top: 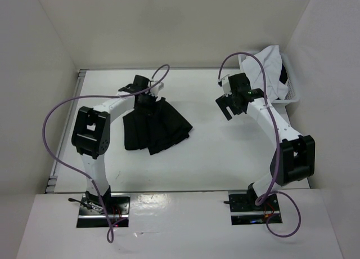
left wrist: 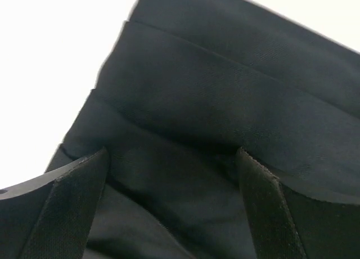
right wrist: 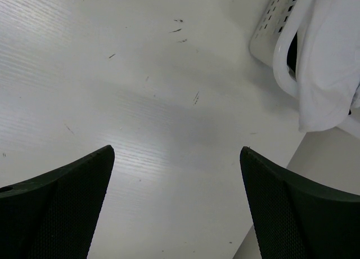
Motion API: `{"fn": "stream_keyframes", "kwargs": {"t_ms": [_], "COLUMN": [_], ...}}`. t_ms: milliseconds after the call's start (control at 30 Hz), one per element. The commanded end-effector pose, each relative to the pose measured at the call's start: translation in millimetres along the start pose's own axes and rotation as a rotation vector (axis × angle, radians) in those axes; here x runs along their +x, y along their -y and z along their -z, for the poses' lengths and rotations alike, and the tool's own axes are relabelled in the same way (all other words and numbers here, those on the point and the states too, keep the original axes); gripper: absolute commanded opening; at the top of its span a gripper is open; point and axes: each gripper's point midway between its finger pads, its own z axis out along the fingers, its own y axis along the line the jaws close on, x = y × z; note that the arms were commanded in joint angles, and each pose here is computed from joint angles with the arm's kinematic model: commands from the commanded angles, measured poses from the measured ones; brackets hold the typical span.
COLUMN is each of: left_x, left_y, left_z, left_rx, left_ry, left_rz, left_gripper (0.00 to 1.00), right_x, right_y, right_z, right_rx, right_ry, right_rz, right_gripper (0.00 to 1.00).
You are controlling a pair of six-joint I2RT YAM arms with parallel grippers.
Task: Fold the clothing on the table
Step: Fold the skirt
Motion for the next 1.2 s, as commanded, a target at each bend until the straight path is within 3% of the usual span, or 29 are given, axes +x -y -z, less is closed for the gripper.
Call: {"fn": "stream_keyframes", "kwargs": {"t_ms": [0, 267, 667, 867, 1000, 1167], "left_x": [6.3, 54.2, 111.3, 151.6, 132.3, 61.9], "left_y": [10.7, 80.4, 154.2, 190.2, 199.8, 211.3], "left_z": [-16.3, -22.3, 20.1, 30.9, 36.9, 68.1], "left_rx": [-0.007, 0.095, 0.233, 0.308, 0.284, 0.243], "left_ry": [-0.039, -0.147, -0.217, -0.286, -0.255, -0.137], "left_rz": [-0.055, -0.198, -0.324, -0.452, -0.488, -0.510], "left_gripper": [0.98, 0.98, 0.99, 0.99, 0.99, 0.99], "right_x": [-6.7, -11.9, -2.8, -3.5, -6.0, -10.4], "right_y": [5.6, 5.4, -2.9, -4.1, -2.2, -0.3], "right_z": [2.9, 2.2, -4.5, -3.6, 2.0, 17.7], "right_rx": [0.018, 0.014, -0.008, -0.014, -0.008, -0.018], "right_ry": [0.040, 0.062, 0.058, 0.069, 0.086, 0.120], "right_rz": [-0.033, -0.037, -0.024, -0.026, -0.039, -0.030], "right_gripper": [0.96, 0.96, 0.96, 0.96, 0.96, 0.97]}}
